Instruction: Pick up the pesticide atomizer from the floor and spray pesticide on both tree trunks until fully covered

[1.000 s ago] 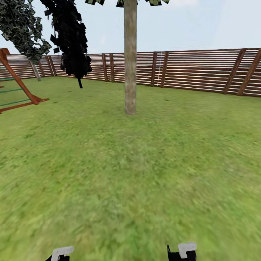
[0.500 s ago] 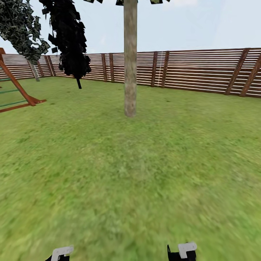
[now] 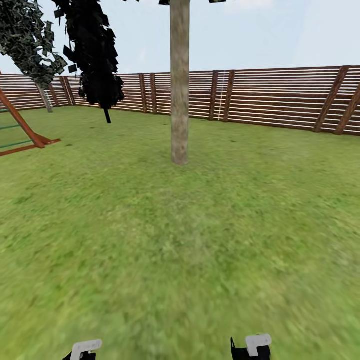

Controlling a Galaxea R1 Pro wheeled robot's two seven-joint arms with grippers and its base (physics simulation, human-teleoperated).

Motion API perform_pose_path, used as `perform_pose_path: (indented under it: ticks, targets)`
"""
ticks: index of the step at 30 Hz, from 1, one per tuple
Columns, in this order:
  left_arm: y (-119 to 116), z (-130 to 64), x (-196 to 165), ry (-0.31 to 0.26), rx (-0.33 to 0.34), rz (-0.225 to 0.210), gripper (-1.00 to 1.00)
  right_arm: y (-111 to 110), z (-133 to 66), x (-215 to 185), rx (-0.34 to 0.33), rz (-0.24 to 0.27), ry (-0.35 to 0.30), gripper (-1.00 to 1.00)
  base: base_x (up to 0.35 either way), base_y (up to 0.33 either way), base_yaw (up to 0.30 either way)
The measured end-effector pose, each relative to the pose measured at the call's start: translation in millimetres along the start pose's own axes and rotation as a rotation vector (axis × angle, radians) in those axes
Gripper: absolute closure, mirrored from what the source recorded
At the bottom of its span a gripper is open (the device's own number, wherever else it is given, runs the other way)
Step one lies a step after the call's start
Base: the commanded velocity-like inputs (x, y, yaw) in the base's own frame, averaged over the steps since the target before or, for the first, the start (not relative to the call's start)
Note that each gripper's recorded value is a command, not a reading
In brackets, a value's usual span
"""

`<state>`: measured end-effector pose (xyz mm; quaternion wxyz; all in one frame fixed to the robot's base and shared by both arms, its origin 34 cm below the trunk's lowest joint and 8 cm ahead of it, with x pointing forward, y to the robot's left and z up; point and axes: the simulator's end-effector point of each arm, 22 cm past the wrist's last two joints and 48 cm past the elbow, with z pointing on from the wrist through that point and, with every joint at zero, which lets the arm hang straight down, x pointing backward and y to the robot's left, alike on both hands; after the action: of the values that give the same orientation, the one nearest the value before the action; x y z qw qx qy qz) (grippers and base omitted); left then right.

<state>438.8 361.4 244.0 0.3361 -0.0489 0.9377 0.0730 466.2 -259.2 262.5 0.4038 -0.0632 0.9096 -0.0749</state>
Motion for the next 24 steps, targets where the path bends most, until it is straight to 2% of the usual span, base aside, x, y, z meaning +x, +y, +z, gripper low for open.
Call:
perform_pose_path:
  ticks: [24]
  targets:
    - [-0.1,0.0,0.0,0.000,0.000,0.000,1.00,0.0,0.0,0.0,0.000,0.000,0.000,-1.00,0.339,0.000,0.000]
